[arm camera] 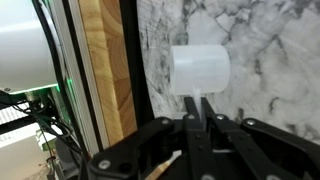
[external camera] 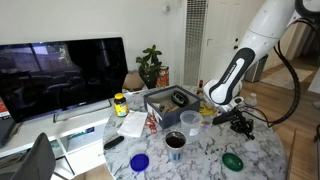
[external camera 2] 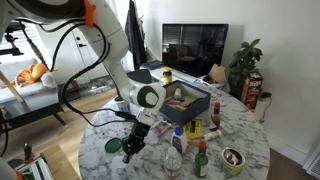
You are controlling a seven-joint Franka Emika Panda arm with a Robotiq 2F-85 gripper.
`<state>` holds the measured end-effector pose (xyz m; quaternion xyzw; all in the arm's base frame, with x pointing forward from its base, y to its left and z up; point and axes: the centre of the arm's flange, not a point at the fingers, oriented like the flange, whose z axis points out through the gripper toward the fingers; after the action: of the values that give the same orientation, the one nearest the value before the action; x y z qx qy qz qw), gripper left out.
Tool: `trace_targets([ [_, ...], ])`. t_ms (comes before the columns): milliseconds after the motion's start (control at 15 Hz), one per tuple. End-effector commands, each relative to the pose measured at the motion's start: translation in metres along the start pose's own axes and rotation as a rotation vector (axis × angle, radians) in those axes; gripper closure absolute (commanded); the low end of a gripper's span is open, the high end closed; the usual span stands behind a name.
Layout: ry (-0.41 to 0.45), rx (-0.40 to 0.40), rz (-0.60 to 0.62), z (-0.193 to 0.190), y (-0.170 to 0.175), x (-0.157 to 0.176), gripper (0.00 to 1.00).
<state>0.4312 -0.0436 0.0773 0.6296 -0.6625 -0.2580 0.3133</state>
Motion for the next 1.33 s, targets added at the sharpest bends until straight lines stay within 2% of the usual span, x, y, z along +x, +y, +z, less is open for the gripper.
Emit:
trace_targets([
  [0,-0.002,0.016,0.032,0.004,-0.014,-0.003,0.73],
  [200,-0.004,0.019,0.034,0.004,-0.018,-0.002,0.66],
  [333,-0.006,0.019,0.039,0.005,-0.020,-0.002,0.71],
  [400,-0.008,0.020,0.040,0.004,-0.020,-0.001,0.62],
  [467,-0.011,0.020,0.039,0.002,-0.019,-0.001,0.44],
  [533,-0.019,0.024,0.031,-0.003,-0.017,0.000,0.43],
  [600,-0.024,0.028,0.028,-0.007,-0.014,0.002,0.38],
  [933,-0.057,0.092,-0.022,-0.048,0.020,0.011,0.02],
  [1267,-0.121,0.275,-0.157,-0.115,0.095,0.009,0.00],
])
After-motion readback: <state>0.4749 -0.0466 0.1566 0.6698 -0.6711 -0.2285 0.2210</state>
